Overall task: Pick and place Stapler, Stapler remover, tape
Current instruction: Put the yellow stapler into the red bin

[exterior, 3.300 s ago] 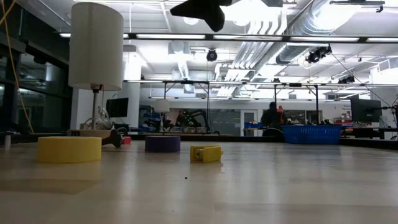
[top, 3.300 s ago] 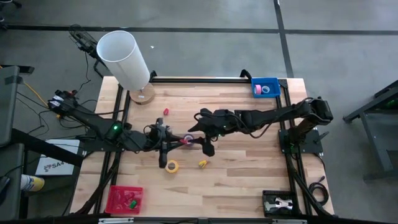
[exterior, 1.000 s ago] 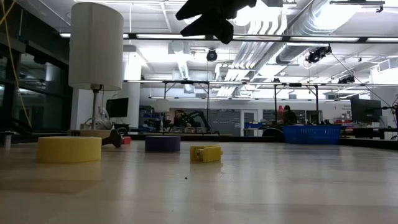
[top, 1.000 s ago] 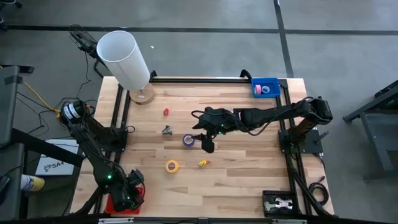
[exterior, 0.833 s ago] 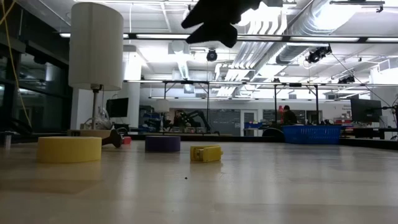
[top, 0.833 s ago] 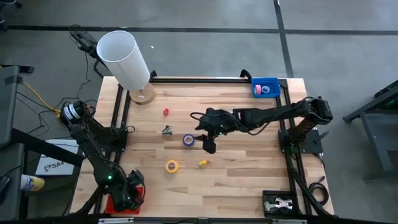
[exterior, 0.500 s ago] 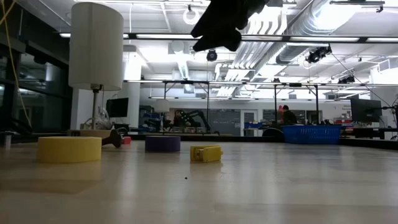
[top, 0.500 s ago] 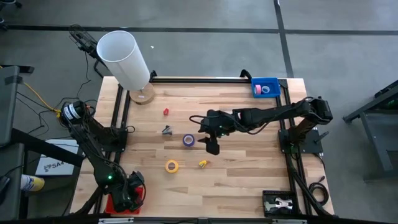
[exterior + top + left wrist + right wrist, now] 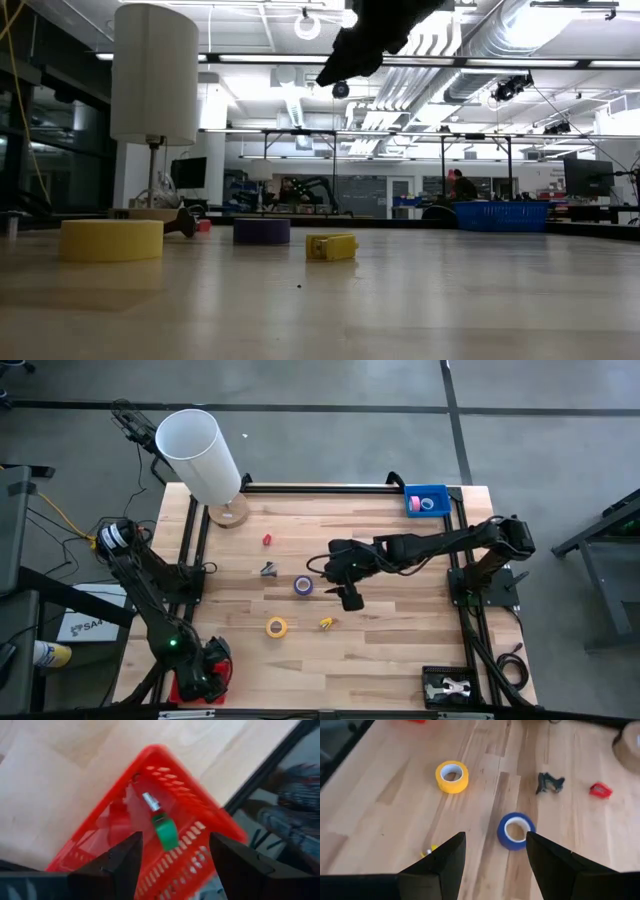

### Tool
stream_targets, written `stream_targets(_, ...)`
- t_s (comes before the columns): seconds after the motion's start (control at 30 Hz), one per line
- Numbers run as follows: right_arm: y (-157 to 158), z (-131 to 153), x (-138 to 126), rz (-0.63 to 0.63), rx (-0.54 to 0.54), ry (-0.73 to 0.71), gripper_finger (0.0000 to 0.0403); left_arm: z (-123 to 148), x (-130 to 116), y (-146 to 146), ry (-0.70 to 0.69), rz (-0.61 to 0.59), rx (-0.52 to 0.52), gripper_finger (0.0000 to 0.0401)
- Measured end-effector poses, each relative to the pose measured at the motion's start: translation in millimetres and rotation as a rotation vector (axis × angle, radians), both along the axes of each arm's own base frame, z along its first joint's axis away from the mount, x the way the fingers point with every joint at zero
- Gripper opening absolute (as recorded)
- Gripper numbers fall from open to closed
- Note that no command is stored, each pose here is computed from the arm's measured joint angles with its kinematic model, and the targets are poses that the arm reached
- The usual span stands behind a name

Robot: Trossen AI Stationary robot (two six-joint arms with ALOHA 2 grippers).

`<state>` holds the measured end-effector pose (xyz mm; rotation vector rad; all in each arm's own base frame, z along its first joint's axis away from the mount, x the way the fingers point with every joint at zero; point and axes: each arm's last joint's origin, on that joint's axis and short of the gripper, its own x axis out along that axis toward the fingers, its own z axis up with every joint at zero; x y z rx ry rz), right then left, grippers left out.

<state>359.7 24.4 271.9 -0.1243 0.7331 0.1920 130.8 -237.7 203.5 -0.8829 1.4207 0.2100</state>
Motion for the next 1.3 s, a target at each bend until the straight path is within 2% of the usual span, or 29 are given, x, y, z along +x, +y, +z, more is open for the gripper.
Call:
stream_targets(0.13, 6, -13, -3, 0.094, -0.079, -0.007, 0.0199, 11, 0, 5, -0.075, 0.036, 0.007, 0.0225)
stream_targets(0.33, 23, -53, -14, 0.172, -0.077, -0.019, 0.0199, 21, -3, 14, -0.129, 0.079, 0.029, 0.0225)
stream_targets(0.57, 42, -86, -30, 0.194, -0.095, -0.134, 0.0199, 25, -5, 19, -0.146, 0.101, 0.045, 0.0225)
stream_targets(0.67, 45, -93, -33, 0.191, -0.099, -0.141, 0.0199, 25, -5, 19, -0.143, 0.108, 0.044, 0.0225)
stream_targets(0.77, 46, -102, -30, 0.193, -0.085, -0.127, 0.0199, 25, -5, 19, -0.142, 0.111, 0.043, 0.0225)
stream_targets(1.07, 55, -125, 4, 0.242, -0.042, -0.079, 0.0199, 25, -4, 18, -0.14, 0.128, 0.027, 0.0225)
stream_targets(1.3, 56, -136, 7, 0.296, -0.041, -0.03, 0.0199, 25, -4, 18, -0.128, 0.124, 0.022, 0.0225)
